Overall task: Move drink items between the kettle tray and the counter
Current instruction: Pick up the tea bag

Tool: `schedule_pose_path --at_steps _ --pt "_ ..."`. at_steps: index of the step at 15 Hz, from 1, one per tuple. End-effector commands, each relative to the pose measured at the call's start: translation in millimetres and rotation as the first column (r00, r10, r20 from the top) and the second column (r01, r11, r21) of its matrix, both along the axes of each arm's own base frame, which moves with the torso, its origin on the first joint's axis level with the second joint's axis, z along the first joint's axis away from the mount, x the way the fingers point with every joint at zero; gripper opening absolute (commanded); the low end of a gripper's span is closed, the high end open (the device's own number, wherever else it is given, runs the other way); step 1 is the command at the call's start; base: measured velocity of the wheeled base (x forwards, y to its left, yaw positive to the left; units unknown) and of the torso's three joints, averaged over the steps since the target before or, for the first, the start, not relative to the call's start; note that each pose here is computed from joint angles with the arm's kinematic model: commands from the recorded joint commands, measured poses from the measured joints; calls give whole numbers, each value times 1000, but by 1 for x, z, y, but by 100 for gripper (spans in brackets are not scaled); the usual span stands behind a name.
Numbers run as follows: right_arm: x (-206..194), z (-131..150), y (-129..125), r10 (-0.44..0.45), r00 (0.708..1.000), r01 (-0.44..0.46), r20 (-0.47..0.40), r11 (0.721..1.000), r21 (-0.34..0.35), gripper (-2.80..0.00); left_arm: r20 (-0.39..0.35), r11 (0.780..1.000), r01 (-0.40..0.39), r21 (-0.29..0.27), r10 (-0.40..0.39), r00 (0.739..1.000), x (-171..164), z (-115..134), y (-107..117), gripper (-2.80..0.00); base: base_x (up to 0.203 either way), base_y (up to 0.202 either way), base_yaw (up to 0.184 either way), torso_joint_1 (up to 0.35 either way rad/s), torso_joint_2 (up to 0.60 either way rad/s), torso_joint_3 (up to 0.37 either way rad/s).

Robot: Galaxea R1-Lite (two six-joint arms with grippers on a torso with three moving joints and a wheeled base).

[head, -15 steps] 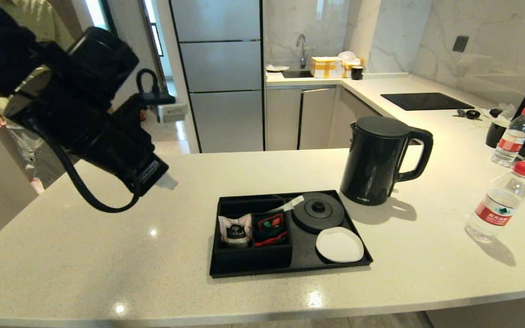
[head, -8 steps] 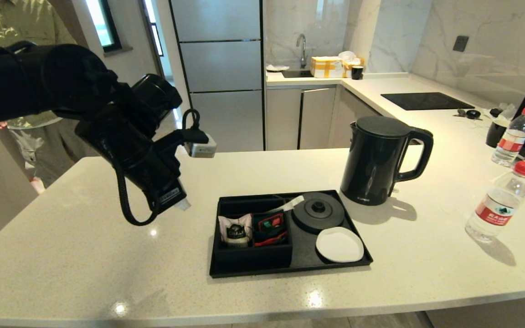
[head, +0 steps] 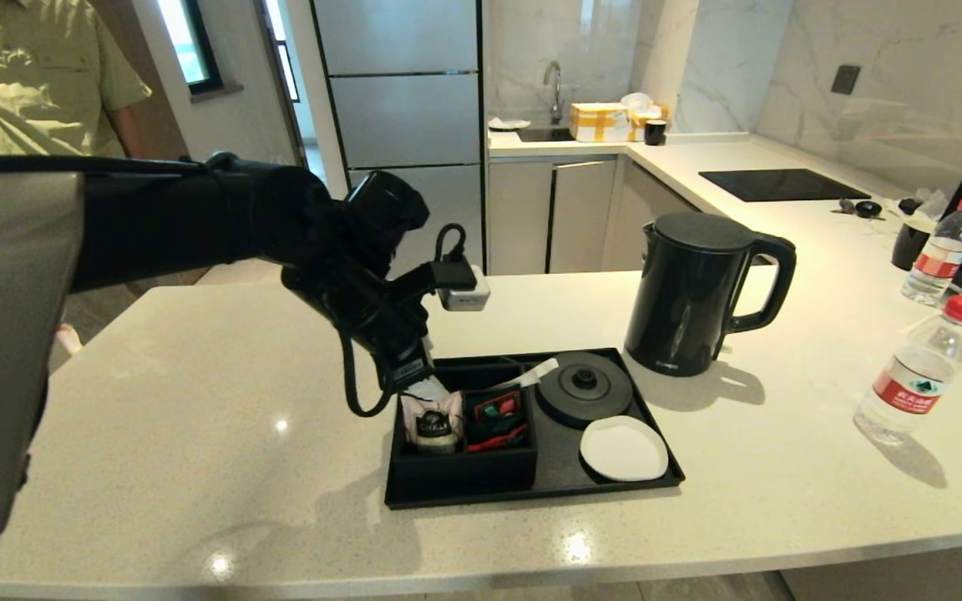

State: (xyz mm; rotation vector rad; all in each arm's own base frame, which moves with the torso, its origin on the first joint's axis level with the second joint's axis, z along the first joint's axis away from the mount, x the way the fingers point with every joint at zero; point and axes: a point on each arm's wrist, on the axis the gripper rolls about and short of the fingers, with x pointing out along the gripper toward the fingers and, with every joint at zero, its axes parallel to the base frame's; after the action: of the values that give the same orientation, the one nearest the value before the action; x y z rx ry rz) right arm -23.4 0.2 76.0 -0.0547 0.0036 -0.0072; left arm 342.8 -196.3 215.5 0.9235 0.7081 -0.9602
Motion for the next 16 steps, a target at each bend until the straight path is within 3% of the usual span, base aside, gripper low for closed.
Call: schedule_pose_path --at_steps 1,5,13,16 --pt "0 0 0 1 1000 -1 -1 1000 -1 -280 -11 997 64 39 -63 998 3 -14 -10 0 0 0 0 0 0 0" --pt "0 0 0 1 1000 -1 -1 1000 -1 -280 -24 996 74 52 -72 997 2 -16 -10 0 0 0 0 0 0 0" --pt "0 0 0 1 1000 -1 -1 1000 -1 -280 -10 989 17 146 -15 1000 -1 -11 1 0 0 0 0 0 0 0" --pt "0 0 0 1 1000 -1 -1 1000 -1 -280 -19 988 17 152 -15 1000 -1 -13 1 0 0 0 0 0 0 0"
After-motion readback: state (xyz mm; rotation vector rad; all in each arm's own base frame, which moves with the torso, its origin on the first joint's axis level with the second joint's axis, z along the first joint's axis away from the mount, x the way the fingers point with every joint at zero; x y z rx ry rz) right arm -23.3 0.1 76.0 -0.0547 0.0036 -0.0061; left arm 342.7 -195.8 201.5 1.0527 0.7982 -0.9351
